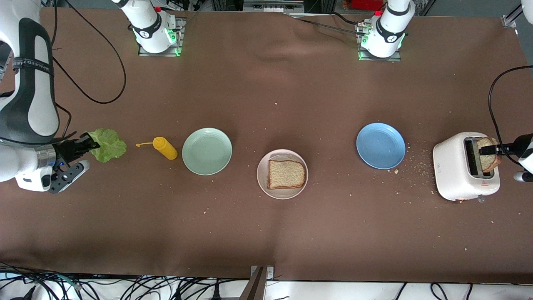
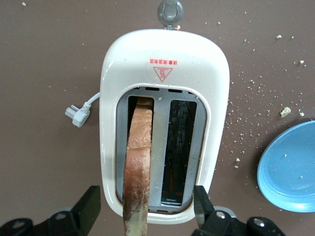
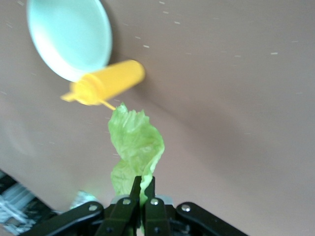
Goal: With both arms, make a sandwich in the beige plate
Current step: 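Lay the lettuce on the bread while the left gripper lifts the second slice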
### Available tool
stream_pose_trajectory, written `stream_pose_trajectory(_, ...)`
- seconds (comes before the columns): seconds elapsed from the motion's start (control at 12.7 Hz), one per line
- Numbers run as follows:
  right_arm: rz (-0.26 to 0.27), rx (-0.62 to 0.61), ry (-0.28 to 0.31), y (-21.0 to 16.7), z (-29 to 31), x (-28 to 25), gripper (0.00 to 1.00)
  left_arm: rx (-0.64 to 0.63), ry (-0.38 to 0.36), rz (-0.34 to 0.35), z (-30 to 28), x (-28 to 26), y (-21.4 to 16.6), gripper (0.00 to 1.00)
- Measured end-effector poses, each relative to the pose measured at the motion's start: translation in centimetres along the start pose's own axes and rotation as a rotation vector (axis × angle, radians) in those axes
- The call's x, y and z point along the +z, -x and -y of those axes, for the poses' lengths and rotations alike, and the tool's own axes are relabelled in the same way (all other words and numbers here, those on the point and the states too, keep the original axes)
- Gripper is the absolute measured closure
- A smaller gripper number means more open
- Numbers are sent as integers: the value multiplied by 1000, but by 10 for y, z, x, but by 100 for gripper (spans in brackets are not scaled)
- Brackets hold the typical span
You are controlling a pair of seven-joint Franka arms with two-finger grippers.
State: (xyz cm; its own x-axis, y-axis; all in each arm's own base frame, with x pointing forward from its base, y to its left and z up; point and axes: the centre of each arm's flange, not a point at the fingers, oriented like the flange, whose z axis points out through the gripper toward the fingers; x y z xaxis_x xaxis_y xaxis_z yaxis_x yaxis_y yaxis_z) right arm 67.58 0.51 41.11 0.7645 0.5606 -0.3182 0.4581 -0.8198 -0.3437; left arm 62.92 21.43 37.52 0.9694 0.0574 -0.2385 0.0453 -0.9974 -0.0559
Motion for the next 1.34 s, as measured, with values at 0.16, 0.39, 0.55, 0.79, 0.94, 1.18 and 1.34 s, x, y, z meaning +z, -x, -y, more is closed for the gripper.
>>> stream_pose_trajectory(0.16, -13, 69, -61, -17, 39, -2, 97, -10, 4, 12, 7, 8, 0, 37)
stream_pose_trajectory(0.39, -32, 168, -103, -45, 110, -9, 97, -32, 11, 20, 22, 14, 4, 71)
stream_pose_trajectory(0.55, -74, 233, -116, -70, 169, -9, 97, -21, 12, 19, 24, 14, 4, 88)
stream_pose_trajectory(0.79, -152, 346, -128, -117, 245, 12, 97, -10, 6, -6, 22, -1, 2, 89)
stream_pose_trajectory(0.94, -227, 432, -154, -157, 292, 44, 97, -13, 3, -15, 24, -33, 6, 92)
stream_pose_trajectory(1.18, -358, 552, -223, -211, 355, 102, 97, -8, 8, -17, 17, -97, 23, 92)
stream_pose_trajectory(1.34, -465, 608, -288, -235, 376, 123, 97, 4, 17, 3, 8, -119, 34, 92)
